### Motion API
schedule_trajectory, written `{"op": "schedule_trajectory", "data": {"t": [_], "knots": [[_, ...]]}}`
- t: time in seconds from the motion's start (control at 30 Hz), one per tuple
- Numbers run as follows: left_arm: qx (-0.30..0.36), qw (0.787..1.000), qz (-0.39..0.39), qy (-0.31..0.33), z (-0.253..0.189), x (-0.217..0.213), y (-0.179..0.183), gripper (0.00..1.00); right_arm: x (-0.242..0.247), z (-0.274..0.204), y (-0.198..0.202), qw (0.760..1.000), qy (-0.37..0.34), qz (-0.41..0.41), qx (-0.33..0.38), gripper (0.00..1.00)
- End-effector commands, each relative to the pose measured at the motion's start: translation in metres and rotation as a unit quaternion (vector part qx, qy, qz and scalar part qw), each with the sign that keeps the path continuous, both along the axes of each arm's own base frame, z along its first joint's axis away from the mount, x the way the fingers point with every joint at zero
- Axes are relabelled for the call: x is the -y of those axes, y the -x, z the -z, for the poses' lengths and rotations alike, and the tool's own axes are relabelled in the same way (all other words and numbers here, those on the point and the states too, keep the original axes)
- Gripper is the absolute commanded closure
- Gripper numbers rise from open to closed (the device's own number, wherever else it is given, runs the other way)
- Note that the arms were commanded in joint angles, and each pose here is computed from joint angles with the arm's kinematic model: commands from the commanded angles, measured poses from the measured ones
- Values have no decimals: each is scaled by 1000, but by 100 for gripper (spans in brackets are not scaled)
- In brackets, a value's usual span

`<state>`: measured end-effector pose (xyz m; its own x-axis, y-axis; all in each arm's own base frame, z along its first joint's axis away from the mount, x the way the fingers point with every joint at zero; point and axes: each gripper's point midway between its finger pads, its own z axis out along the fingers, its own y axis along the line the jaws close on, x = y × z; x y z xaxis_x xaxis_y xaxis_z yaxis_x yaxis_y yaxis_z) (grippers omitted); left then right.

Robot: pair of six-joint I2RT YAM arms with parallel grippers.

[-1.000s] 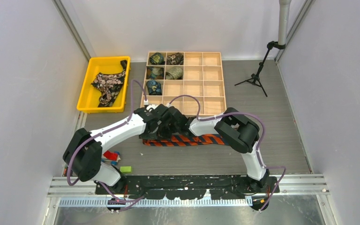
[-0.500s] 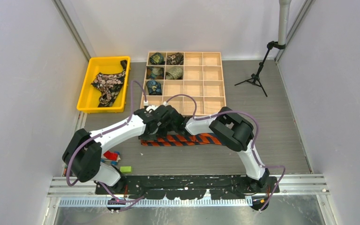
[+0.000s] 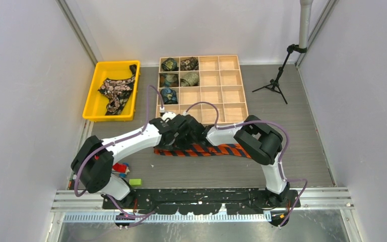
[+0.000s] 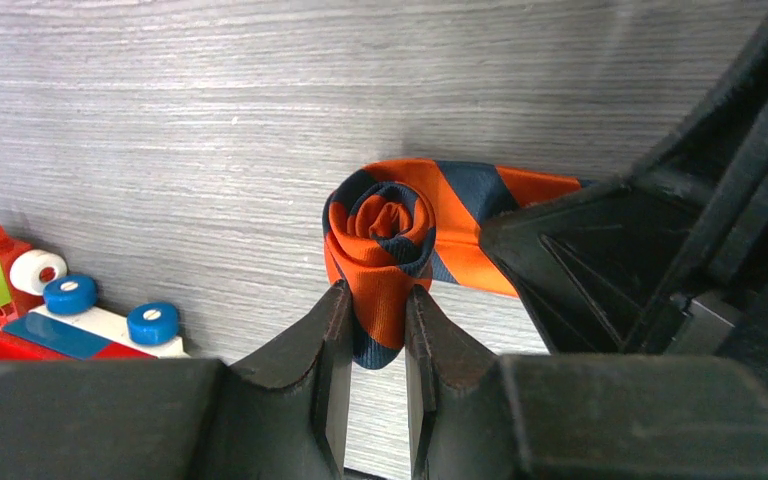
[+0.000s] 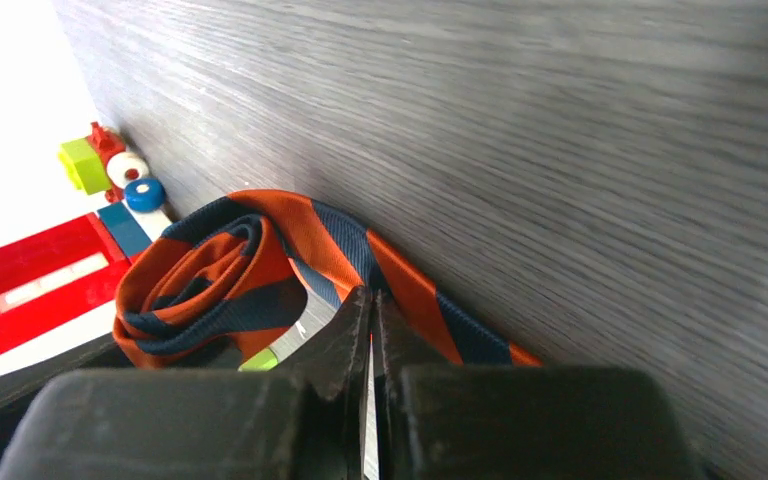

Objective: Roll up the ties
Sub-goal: Roll the tie at the center of the board.

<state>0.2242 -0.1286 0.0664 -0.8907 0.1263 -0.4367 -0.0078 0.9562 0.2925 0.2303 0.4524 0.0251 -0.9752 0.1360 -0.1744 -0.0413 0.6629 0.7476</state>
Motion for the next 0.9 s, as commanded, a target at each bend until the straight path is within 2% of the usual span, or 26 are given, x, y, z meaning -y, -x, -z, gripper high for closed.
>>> {"op": "schedule_trajectory", "data": {"t": [0.0,0.13,0.43,0.57,0.87], "knots": [[-39,996,-21,-79,18,-31,10,100,9,-41,8,999,6,29,15,93],[-33,997,-22,-70,15,-30,10,100,19,-36,6,999,22,35,16,93],[1,1000,-11,4,0,-18,11,100,8,-31,4,1000,19,20,8,92],[-2,1000,-11,-16,-2,-25,13,100,9,-38,1,999,21,22,13,92],[-11,999,-14,-29,3,-29,15,100,58,-58,-11,995,72,68,32,88]]}}
